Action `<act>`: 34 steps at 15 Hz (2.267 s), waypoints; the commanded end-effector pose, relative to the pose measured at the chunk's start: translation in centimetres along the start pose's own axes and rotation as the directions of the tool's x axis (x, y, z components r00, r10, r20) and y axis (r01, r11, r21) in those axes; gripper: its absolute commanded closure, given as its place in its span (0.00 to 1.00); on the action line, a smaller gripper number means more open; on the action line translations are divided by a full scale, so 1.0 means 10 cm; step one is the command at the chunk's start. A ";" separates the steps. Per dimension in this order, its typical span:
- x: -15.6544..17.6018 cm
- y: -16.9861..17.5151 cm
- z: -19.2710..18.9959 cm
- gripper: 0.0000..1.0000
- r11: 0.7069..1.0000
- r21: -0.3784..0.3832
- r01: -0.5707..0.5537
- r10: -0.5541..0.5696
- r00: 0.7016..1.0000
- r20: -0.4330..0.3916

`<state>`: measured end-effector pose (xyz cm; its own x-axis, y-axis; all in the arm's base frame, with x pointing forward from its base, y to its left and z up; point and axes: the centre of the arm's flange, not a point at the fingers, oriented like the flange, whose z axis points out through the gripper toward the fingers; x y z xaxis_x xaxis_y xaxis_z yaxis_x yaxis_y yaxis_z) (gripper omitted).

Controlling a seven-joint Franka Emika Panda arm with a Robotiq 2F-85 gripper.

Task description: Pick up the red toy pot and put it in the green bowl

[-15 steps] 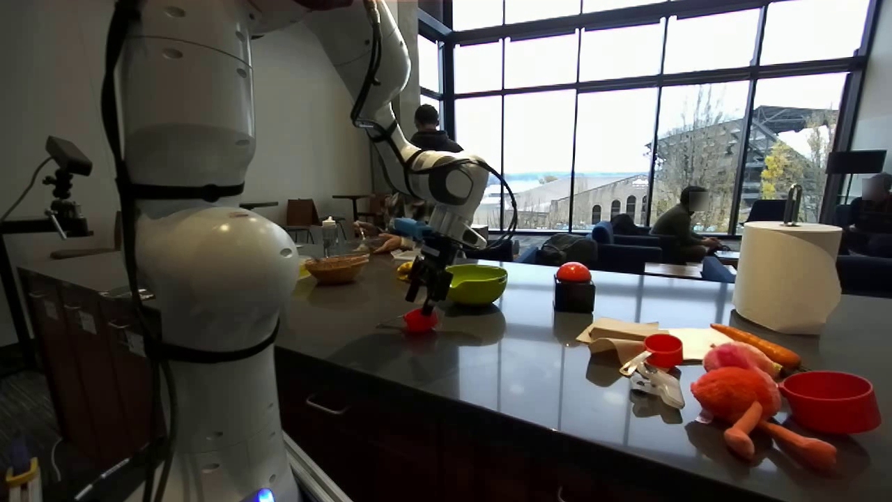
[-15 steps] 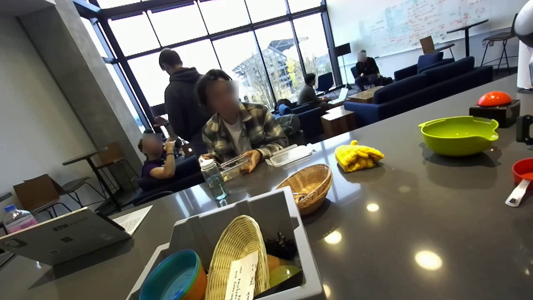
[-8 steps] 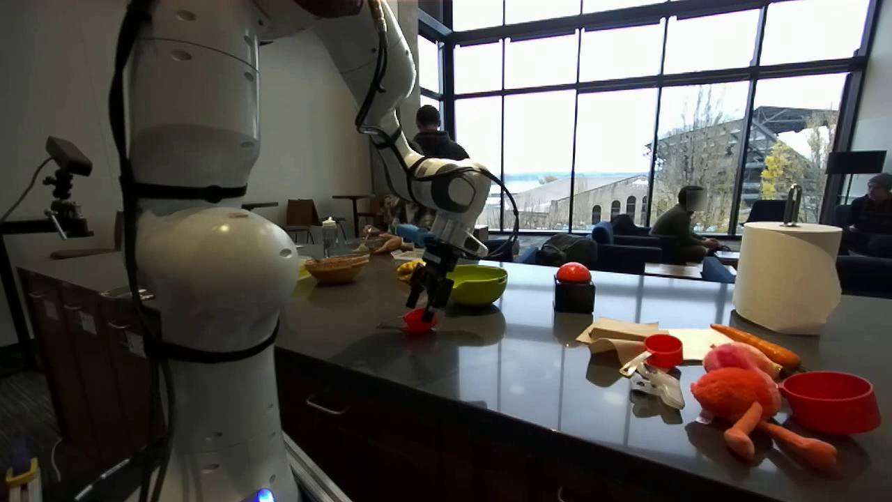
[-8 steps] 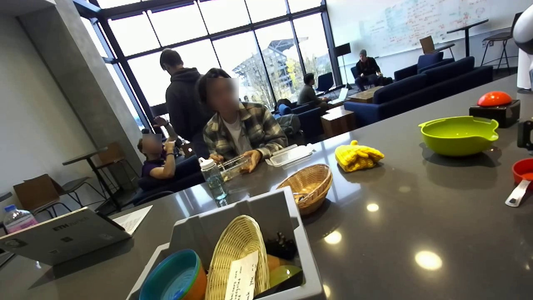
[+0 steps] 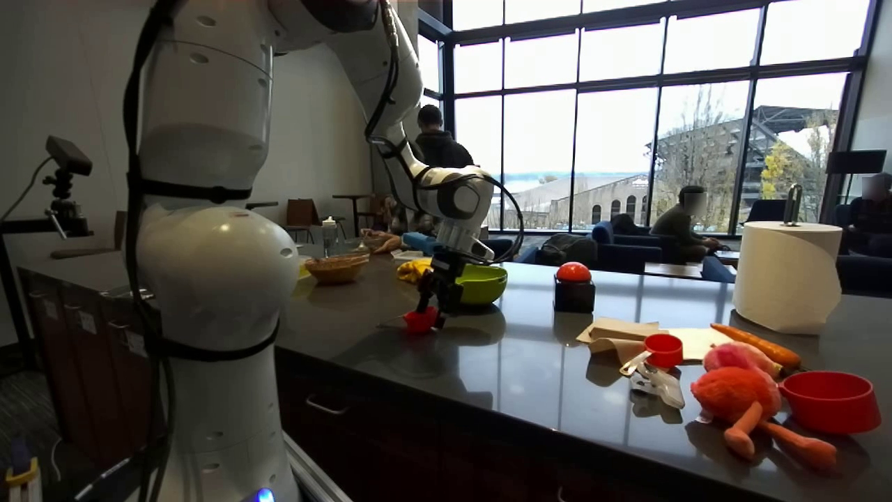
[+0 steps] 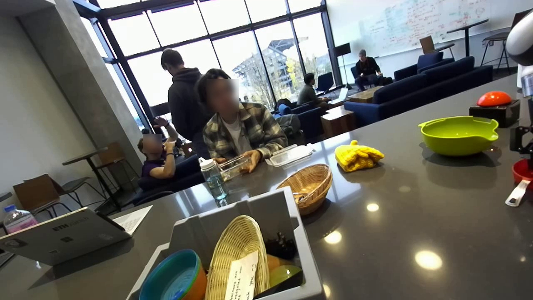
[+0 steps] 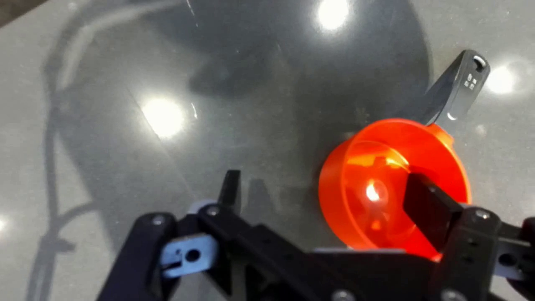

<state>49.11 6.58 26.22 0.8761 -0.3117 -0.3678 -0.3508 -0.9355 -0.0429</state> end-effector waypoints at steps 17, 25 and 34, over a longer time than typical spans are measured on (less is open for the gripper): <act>0.24 0.07 -0.18 1.00 0.994 0.105 0.019 -0.021 1.000 0.018; 0.19 0.09 -0.28 0.99 0.993 0.114 0.015 -0.014 1.000 -0.008; -0.32 0.11 -0.89 0.99 0.993 0.088 0.074 -0.058 0.983 -0.172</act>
<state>50.86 5.19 32.34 0.9178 -0.2851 -0.2763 -0.3365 -0.9279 -0.1604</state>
